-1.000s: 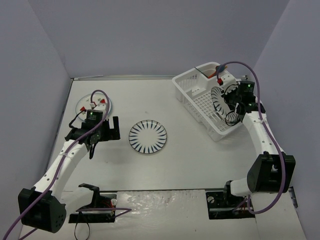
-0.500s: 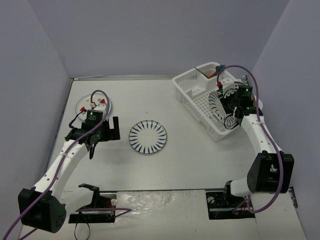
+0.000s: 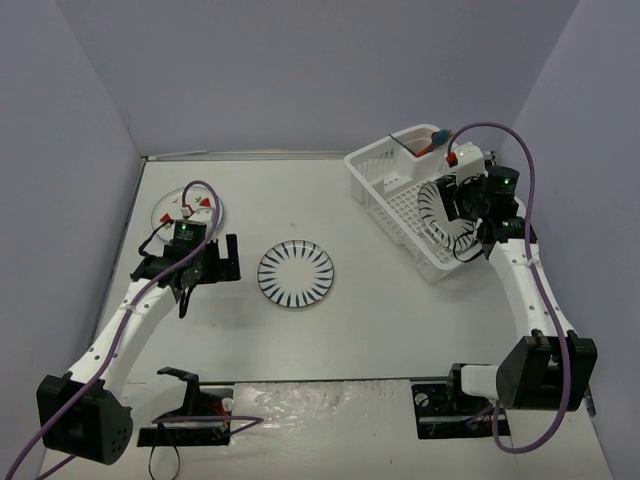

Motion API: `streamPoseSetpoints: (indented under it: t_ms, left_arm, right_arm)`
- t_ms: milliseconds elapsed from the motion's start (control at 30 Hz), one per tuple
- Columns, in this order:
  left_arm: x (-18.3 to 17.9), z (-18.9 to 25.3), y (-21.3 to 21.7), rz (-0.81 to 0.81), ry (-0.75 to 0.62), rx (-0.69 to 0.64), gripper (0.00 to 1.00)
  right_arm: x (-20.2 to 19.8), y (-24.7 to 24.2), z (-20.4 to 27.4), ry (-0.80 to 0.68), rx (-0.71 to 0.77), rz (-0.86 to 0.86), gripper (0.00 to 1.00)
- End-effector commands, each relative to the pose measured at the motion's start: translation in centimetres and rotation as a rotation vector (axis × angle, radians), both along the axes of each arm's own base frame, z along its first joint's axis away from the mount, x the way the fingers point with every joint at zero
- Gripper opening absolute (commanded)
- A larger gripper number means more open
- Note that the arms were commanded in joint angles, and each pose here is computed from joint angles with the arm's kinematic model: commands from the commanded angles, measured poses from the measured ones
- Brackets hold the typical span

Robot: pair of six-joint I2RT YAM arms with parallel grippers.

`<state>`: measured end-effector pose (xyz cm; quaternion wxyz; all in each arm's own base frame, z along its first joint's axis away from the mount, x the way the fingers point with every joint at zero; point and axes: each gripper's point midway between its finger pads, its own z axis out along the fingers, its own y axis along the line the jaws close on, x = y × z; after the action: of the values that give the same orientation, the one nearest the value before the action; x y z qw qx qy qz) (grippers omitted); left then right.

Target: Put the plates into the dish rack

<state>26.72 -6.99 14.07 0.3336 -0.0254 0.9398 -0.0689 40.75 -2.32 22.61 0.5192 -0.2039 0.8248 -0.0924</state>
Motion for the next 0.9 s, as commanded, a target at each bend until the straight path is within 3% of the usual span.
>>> streamPoseSetpoints:
  t_ms: [0, 200, 400, 500, 633, 867]
  left_arm:
    - [0.9, 1.1, -0.2, 0.015, -0.035, -0.02, 0.97]
    - [0.9, 1.0, -0.6, 0.01, -0.027, -0.045, 0.97]
    - [0.9, 0.9, -2.4, 0.009, -0.015, -0.155, 0.97]
    - [1.5, 0.6, -3.9, 0.03, -0.008, -0.255, 0.97]
    - [2.6, -0.5, -5.8, 0.038, 0.006, -0.366, 0.97]
    - [4.0, -3.6, -8.1, 0.056, 0.081, -0.467, 0.9]
  right_arm:
    - [0.2, -0.5, 7.4, -0.206, 0.031, -0.053, 0.7]
    - [-1.2, 0.7, 10.3, -0.276, 0.168, -0.061, 0.81]
    - [-3.6, 5.1, 13.7, -0.359, 0.546, 0.022, 0.89]
    - [-4.9, 7.5, 14.9, -0.39, 0.726, 0.097, 0.98]
    - [-6.2, 10.3, 15.4, -0.383, 0.928, 0.19, 1.0]
    - [-9.7, 17.8, 13.8, -0.275, 1.038, 0.404, 1.0]
